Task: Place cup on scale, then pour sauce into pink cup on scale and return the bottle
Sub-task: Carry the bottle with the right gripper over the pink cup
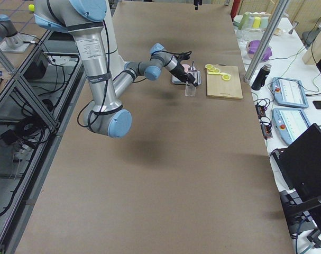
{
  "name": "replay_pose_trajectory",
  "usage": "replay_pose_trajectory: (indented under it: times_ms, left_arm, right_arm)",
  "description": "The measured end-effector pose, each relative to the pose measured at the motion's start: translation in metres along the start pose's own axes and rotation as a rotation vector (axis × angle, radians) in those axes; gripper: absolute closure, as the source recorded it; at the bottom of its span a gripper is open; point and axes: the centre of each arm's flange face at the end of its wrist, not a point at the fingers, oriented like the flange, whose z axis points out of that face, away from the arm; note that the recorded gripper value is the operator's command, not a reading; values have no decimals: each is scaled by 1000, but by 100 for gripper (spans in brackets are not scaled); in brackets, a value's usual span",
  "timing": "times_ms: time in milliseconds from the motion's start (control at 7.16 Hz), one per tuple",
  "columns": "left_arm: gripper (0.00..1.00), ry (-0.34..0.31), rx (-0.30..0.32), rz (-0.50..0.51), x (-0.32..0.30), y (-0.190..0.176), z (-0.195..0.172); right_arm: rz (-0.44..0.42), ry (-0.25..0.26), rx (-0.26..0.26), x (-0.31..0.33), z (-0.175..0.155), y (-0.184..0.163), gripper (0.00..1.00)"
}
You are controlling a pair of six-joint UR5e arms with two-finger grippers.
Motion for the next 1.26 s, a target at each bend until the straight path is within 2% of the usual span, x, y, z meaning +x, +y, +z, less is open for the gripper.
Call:
replay_pose_trajectory:
  times_ms: [419,838,1257]
  left_arm:
    - [1,34,-13,32,-46,45,-2]
    - [1,45,-11,25,-57,56,-4]
    - [1,50,-10,18,-60,60,-6]
  right_arm:
    - [-170,93,-51,-27,-13,-25,72]
    - [-358,178,-112,-30,-17,-40,72]
    - [-471,246,-180,-29,-16,-46,72]
